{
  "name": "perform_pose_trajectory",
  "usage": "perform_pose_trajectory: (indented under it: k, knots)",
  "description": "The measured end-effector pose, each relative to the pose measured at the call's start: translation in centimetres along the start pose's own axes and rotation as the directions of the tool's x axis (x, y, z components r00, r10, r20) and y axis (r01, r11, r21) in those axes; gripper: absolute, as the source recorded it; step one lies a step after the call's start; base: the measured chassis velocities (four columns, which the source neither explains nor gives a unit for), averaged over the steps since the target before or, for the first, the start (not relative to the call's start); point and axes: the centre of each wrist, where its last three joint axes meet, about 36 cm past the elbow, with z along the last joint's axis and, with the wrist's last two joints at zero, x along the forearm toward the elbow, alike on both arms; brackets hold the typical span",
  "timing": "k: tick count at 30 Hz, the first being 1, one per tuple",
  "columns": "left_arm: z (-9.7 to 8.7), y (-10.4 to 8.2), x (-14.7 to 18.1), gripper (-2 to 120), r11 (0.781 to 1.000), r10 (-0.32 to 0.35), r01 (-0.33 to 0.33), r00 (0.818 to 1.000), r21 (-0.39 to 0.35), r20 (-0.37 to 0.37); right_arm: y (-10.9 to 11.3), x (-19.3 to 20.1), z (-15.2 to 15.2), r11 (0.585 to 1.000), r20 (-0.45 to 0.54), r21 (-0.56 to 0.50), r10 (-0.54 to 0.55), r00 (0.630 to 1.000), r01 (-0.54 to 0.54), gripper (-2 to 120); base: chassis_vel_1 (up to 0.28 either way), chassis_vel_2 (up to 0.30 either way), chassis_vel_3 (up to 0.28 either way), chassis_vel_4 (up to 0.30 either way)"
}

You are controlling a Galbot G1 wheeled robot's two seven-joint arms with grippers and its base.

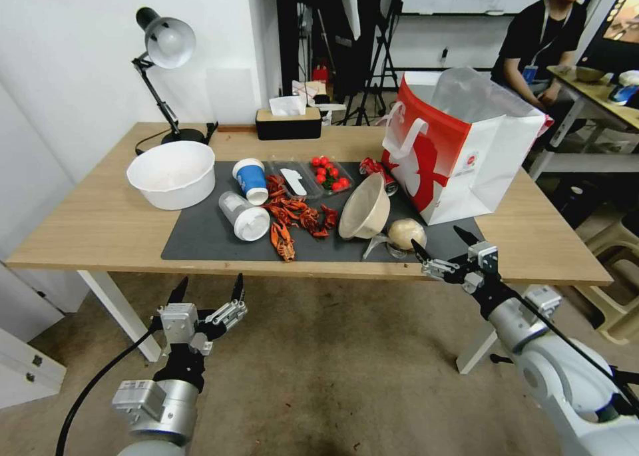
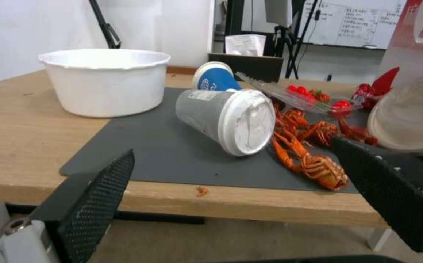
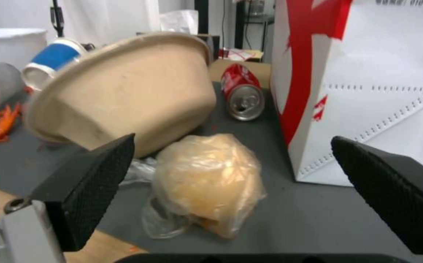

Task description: Pick up the trash from the table and place it into the takeout bag.

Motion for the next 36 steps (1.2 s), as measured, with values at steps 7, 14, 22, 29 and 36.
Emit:
perform_pose_trajectory:
  k: [7,14,22,29,36]
  knots:
    - [0.2,0.2,-0.1,100,1.000,-0.009,0.009,1.000,0.002,-0.004,-1.7,-1.8,-0.3,0.999,-0.019,-0.033,-0.026,0.999,0.025,100,0.000,0.000,0.000,0.000]
    - [0.4,0.2,-0.1,100,1.000,-0.021,0.021,1.000,0.004,-0.008,-2.4,-3.4,-1.0,0.996,-0.033,-0.073,-0.050,0.998,0.048,100,0.000,0.000,0.000,0.000]
    - [0.7,0.3,0.2,100,0.999,-0.033,0.033,0.999,0.001,-0.020,-3.4,-4.9,-1.1,0.989,-0.075,-0.104,-0.117,0.990,0.109,100,0.000,0.000,0.000,0.000]
    - [0.8,0.5,0.2,100,0.999,-0.045,0.045,0.999,-0.002,-0.014,-3.5,-6.0,-0.4,0.983,-0.123,-0.133,-0.146,0.982,0.130,100,0.000,0.000,0.000,0.000]
    - [1.1,0.6,0.2,100,0.999,-0.050,0.050,0.999,0.000,-0.011,-2.9,-6.6,-0.2,0.978,-0.136,-0.152,-0.166,0.977,0.145,100,0.000,0.000,0.000,0.000]
